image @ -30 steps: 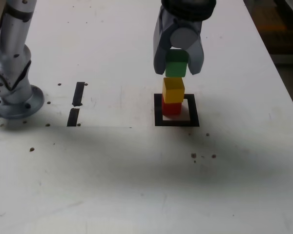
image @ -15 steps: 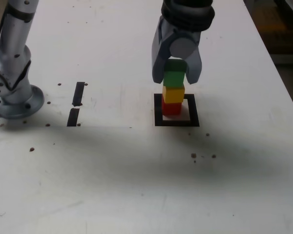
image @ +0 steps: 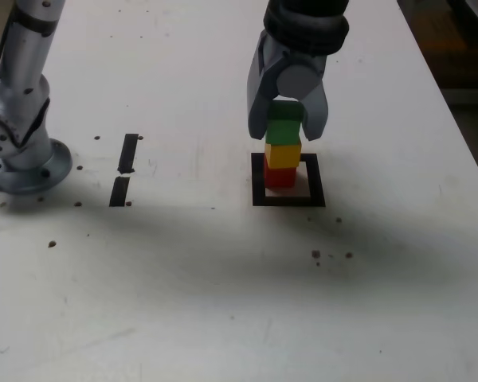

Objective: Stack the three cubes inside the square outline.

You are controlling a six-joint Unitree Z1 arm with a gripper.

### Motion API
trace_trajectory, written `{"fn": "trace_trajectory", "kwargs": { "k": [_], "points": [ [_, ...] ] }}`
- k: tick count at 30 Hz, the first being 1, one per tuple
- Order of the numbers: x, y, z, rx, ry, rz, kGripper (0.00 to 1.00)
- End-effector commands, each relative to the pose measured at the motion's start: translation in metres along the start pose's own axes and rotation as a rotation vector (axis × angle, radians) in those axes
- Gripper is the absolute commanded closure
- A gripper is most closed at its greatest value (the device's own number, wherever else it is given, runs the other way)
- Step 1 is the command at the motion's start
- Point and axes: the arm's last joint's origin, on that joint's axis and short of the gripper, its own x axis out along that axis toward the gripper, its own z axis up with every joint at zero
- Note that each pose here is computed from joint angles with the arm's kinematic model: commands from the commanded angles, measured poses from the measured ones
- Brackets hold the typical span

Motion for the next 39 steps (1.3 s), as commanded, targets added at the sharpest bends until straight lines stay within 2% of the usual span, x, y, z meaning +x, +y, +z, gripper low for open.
{"fn": "trace_trajectory", "kwargs": {
  "k": [1,3,6,11,15,20,24,28,32,36,39],
  "points": [
    [0.001,0.000,0.000,0.001,0.005,-0.007,0.26],
    [0.000,0.000,0.000,0.002,0.002,-0.012,0.12],
    [-0.001,0.000,-0.001,0.002,-0.002,-0.013,0.02],
    [-0.009,0.001,-0.009,-0.005,-0.021,-0.010,0.00],
    [-0.026,0.002,-0.028,-0.016,-0.048,-0.001,0.00],
    [-0.048,0.004,-0.074,-0.014,-0.078,0.017,0.00],
    [-0.049,0.010,-0.115,-0.001,-0.085,0.027,0.00],
    [-0.033,0.018,-0.155,-0.007,-0.057,0.049,0.00],
    [-0.008,0.022,-0.179,-0.001,-0.031,0.057,0.00],
    [0.027,0.023,-0.186,-0.005,-0.025,0.043,0.00],
    [0.057,0.025,-0.187,-0.017,-0.011,0.019,0.01]
  ]
}}
